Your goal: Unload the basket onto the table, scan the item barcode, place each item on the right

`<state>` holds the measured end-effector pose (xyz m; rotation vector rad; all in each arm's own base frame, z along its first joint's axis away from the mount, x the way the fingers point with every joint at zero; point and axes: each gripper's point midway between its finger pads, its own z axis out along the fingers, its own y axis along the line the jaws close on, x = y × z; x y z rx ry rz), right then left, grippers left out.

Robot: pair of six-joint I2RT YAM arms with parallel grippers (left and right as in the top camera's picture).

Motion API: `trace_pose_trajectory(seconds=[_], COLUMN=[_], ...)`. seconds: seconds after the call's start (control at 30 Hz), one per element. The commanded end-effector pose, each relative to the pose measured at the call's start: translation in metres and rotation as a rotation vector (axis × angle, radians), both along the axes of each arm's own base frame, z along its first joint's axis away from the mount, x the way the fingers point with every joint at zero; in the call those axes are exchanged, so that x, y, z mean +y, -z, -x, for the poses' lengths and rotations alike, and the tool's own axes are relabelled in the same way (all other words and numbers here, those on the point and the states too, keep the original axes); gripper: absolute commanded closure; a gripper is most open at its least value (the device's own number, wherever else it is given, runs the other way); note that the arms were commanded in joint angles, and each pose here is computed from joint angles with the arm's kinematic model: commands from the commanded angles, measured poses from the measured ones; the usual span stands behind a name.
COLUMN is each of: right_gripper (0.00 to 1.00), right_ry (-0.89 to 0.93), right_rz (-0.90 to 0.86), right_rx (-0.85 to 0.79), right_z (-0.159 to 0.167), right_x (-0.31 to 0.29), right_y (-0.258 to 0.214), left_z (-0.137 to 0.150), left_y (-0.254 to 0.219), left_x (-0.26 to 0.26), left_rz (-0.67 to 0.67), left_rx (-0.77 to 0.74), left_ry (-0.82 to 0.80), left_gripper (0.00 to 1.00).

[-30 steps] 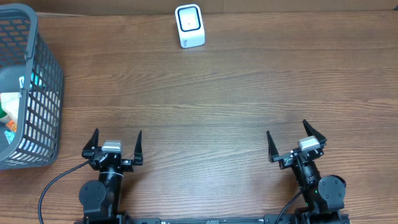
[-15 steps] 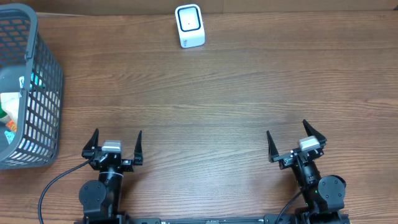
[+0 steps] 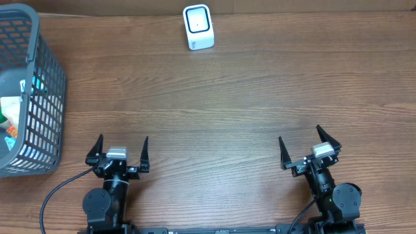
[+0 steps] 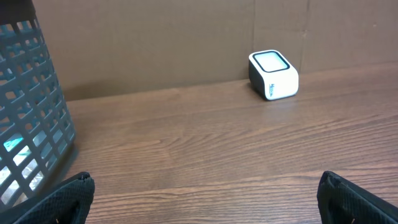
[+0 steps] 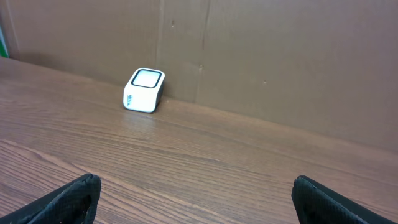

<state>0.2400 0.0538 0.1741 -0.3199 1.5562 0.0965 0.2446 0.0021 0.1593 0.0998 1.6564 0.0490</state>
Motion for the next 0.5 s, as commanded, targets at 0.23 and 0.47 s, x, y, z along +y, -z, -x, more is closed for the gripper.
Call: trace_pose_trajectory(seconds=[0.23, 0.47], right_gripper=[0.0, 0.0], right_ry=[0.008, 0.008], right_rz=[-0.006, -0.006], right_rx=[-0.004, -0.004], right_z=[-0.0004, -0.0004], right_x=[-0.0015, -0.0015], right_y=[0.0014, 0.0014], left_z=[0.0, -0.0001], left_y=[0.0011, -0.0021], left_x=[-0.001, -0.001], left_rz=[0.025, 0.032], left_rx=[-0.005, -0.016], left_ry=[0.003, 0.002], left_gripper=[0.0, 0.0])
